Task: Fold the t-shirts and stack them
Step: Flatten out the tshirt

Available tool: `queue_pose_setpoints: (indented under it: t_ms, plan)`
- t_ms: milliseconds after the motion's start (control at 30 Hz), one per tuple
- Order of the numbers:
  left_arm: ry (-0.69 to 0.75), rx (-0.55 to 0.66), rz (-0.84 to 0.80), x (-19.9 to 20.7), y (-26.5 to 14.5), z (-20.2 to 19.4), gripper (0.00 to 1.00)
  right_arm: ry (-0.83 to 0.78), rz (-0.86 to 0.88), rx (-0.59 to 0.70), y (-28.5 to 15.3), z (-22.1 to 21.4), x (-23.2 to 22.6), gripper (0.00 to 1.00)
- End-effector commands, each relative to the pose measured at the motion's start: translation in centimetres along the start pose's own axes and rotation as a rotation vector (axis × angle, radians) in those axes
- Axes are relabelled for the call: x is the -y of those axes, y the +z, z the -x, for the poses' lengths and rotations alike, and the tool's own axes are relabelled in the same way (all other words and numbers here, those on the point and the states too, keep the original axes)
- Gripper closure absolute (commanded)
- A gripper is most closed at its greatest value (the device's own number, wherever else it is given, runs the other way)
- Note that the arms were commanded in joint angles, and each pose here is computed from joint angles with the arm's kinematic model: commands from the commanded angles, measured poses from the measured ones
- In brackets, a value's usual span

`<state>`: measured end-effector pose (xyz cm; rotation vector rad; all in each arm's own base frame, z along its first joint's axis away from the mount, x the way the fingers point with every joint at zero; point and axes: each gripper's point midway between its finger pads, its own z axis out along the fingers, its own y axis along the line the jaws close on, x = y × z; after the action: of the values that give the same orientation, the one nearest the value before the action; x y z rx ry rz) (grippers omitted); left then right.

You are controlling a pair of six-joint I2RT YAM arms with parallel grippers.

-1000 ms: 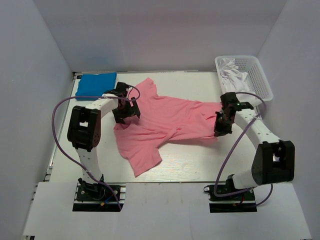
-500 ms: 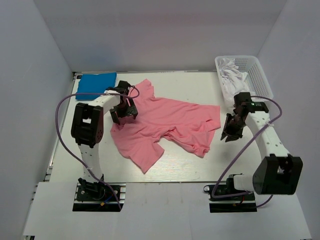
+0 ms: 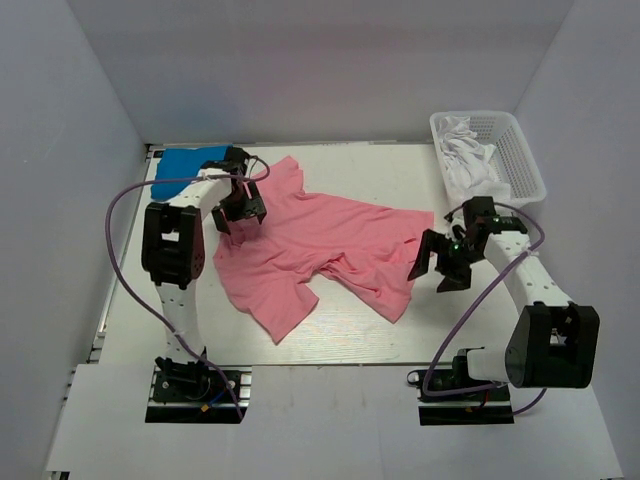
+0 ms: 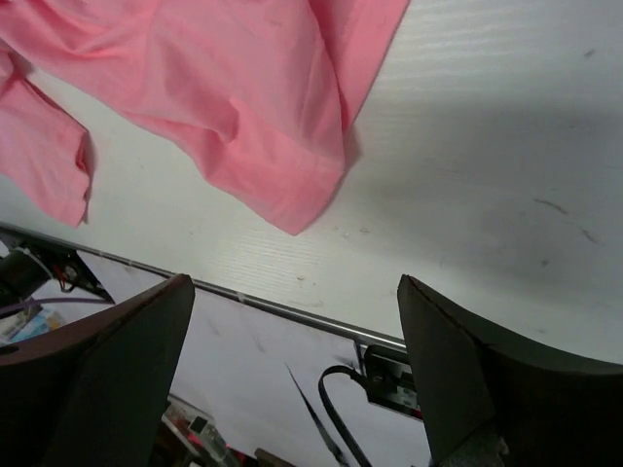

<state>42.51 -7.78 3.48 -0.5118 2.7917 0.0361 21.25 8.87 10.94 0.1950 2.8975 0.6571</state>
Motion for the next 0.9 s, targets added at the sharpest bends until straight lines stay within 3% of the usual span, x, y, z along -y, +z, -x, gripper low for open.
queue_pose_setpoints:
  t_ms: [0,267,367,600,867]
  plan:
    - [0.041,0.079,-0.089,1.3,-6.5,1.6,0.0,0.0,0.104,-0.016,1.9,-0.8,-1.5,0.09]
    - [0.071,-0.185,-0.243,-0.6,-10.0,-11.1,0.0,0.003,0.133,-0.115,5.7,-4.1,-2.4,0.09]
    - [0.098,-0.302,-0.281,-1.3,-10.8,-16.4,0.0,0.042,0.085,-0.125,6.6,-4.2,-1.8,0.18]
    - [0.153,-0.481,-0.329,-1.3,-12.0,-24.5,0.0,0.115,-0.006,-0.177,8.2,-5.7,-0.2,0.3]
    - [0.183,-0.571,-0.294,-2.4,-12.2,-28.3,0.01,0.147,-0.002,-0.209,9.3,-6.9,0.0,0.35]
